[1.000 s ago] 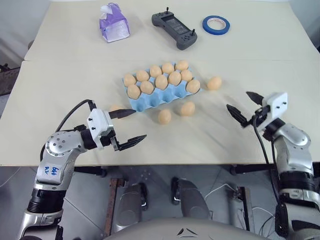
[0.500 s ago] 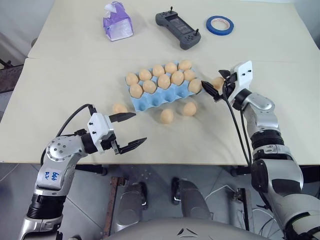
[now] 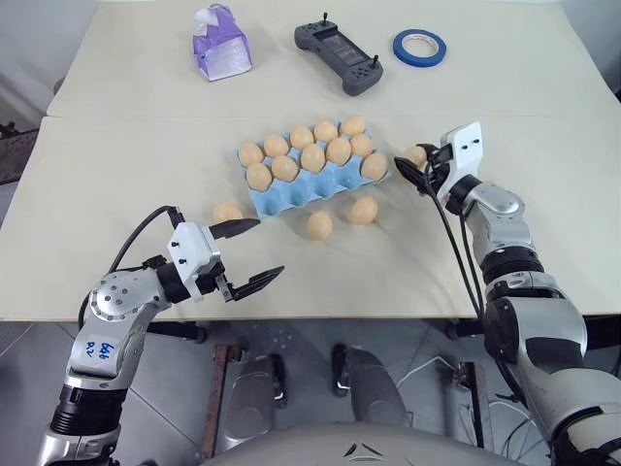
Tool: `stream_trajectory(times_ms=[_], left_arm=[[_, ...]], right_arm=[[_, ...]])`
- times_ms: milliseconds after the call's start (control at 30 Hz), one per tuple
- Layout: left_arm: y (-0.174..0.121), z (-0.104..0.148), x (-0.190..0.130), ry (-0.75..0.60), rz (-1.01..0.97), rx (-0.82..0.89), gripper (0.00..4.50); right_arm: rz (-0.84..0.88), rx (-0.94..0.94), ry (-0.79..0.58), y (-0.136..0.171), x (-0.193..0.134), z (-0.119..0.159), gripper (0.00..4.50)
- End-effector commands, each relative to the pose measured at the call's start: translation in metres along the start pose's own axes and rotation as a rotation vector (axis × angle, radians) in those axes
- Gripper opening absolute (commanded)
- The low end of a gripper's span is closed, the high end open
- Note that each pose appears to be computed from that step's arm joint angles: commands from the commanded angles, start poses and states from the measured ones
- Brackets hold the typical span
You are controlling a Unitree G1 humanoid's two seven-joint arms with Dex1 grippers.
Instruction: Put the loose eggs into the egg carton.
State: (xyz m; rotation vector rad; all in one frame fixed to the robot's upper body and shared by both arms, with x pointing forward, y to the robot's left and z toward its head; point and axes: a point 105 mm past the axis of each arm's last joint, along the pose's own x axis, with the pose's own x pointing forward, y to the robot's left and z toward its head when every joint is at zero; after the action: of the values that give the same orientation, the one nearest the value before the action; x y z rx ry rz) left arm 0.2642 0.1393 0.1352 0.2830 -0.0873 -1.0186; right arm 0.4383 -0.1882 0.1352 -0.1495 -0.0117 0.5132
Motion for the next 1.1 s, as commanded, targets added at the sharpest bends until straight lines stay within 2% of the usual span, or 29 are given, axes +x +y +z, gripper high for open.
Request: stream_trajectory(times_ms=[33, 133, 267, 333, 433, 533, 633, 733, 900, 1000, 1100], left_arm=[[0.002, 0.013, -0.003, -0.038, 0.018, 0.031, 4.5], [0.007, 0.01, -0.01, -0.029, 0.054, 0.022, 4.5], [0.011, 0.004, -0.018, -0.013, 0.092, 0.007, 4.5], [0.011, 0.003, -0.018, -0.01, 0.095, 0.005, 4.5], [0.011, 0.001, -0.018, -0.007, 0.102, -0.002, 4.5], [0.01, 0.001, -0.016, -0.013, 0.102, -0.002, 4.5], [0.009, 0.002, -0.016, -0.015, 0.104, -0.001, 4.5], [0.009, 0.002, -0.016, -0.016, 0.107, 0.001, 4.5], [0.009, 0.003, -0.017, -0.019, 0.113, 0.005, 4.5], [0.012, 0.005, -0.017, -0.03, 0.122, -0.005, 4.5], [0.012, 0.003, -0.015, -0.028, 0.111, -0.009, 4.5]], right_arm=[[0.045, -0.026, -0.152, 0.0, 0.002, 0.043, 2.55], [0.17, -0.032, -0.23, 0.023, 0.006, 0.067, 2.55], [0.296, -0.009, -0.27, 0.059, 0.009, 0.082, 2.55], [0.312, -0.004, -0.264, 0.066, 0.009, 0.082, 2.55], [0.319, -0.041, -0.196, 0.084, 0.019, 0.067, 2.55], [0.298, -0.026, -0.159, 0.085, 0.024, 0.054, 2.55], [0.331, -0.026, -0.146, 0.092, 0.024, 0.048, 3.35], [0.384, -0.039, -0.162, 0.101, 0.02, 0.05, 4.36], [0.389, -0.044, -0.204, 0.094, 0.006, 0.059, 4.47], [0.345, -0.057, -0.233, 0.069, -0.021, 0.061, 4.47], [0.312, -0.106, -0.189, 0.045, -0.064, 0.043, 4.47]])
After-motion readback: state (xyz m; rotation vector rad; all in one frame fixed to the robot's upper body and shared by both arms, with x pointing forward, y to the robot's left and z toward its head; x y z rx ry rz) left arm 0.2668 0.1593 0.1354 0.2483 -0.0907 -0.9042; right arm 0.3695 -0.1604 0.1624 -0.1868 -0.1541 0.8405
